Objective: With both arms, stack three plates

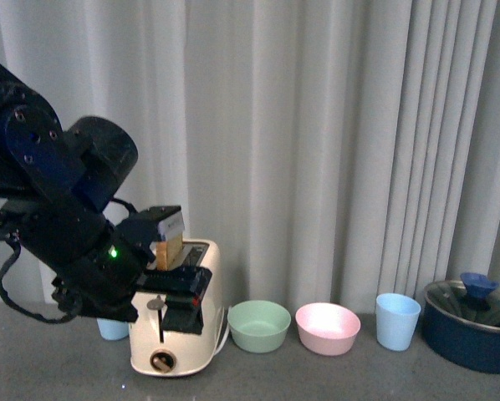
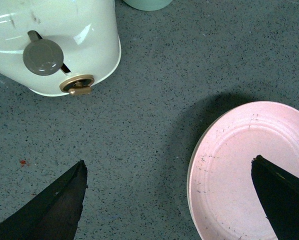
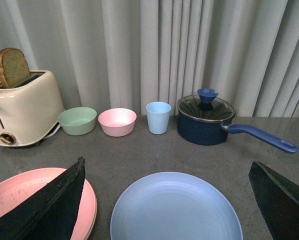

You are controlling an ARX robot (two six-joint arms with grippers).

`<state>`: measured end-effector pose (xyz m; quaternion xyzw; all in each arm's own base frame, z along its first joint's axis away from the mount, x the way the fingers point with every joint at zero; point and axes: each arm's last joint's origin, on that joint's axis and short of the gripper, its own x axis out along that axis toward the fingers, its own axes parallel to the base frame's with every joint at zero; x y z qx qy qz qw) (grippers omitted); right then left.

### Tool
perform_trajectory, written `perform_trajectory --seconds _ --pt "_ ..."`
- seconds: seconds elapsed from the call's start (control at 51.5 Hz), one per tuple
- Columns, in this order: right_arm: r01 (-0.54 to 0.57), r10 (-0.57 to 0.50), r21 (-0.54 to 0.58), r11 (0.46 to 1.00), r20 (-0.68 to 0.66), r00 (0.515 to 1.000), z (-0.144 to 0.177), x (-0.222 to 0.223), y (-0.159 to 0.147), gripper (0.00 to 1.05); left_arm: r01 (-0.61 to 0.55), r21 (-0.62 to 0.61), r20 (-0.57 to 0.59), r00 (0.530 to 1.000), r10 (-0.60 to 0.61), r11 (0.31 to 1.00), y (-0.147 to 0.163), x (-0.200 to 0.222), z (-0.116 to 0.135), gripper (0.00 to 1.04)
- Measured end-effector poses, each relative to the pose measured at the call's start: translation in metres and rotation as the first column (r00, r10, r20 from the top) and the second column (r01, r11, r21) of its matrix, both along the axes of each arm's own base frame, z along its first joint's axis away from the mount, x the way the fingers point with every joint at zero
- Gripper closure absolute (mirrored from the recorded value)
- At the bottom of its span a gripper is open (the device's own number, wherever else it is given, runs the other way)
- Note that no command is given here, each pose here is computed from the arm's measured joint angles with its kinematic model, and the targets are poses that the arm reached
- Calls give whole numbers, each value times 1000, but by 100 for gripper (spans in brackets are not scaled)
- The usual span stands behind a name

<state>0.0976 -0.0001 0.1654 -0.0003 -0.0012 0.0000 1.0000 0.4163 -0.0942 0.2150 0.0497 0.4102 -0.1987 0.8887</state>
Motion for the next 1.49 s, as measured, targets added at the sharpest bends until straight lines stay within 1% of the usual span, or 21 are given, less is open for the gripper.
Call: perform_trajectory --seconds 1.067,1.086,1.106,1.145,1.164,1.183,1.222,1.242,1.261,1.319,1.339,1.358,1.377,1.416,1.474,1.494 --pt "0 0 0 1000 0 1000 0 0 0 7 3 0 0 1000 -3 1000 -1 0 0 7" --pt "0 0 0 1000 0 1000 0 0 0 7 -13 11 18 1000 12 1000 -1 0 -1 8" --pt "0 0 0 1000 0 1000 0 0 0 7 -58 26 85 995 56 998 -1 0 -3 11" --pt "0 0 0 1000 0 1000 0 0 0 7 -178 49 235 958 162 983 3 -3 -10 18" --pt "0 0 0 1000 0 1000 0 0 0 7 -207 48 268 945 188 977 4 -5 -13 20" --pt "0 0 0 1000 0 1000 0 0 0 7 -258 41 331 915 230 965 7 -10 -17 23" --pt "0 0 0 1000 0 1000 0 0 0 7 -314 -3 436 854 284 949 13 -22 -25 31" --pt "0 0 0 1000 0 1000 0 0 0 7 -327 -34 480 823 303 944 16 -29 -29 34" --pt "2 -2 0 1000 0 1000 0 0 0 7 -331 -51 502 807 311 942 18 -32 -30 36" --pt "1 -1 0 1000 0 1000 0 0 0 7 -330 -156 627 695 351 931 28 -53 -29 47" --pt "1 -1 0 1000 0 1000 0 0 0 7 -325 -180 653 666 360 929 31 -59 -27 50" --pt "0 0 0 1000 0 1000 0 0 0 7 -322 -191 665 652 363 927 33 -63 -26 52" --pt "0 0 0 1000 0 1000 0 0 0 7 -319 -209 685 626 371 924 36 -69 -23 56" --pt "0 0 0 1000 0 1000 0 0 0 7 -310 -237 713 589 381 921 43 -81 -18 63" --pt "0 0 0 1000 0 1000 0 0 0 7 -311 -254 726 564 393 916 51 -99 -16 73" --pt "0 0 0 1000 0 1000 0 0 0 7 -313 -255 727 562 395 915 54 -107 -17 79"
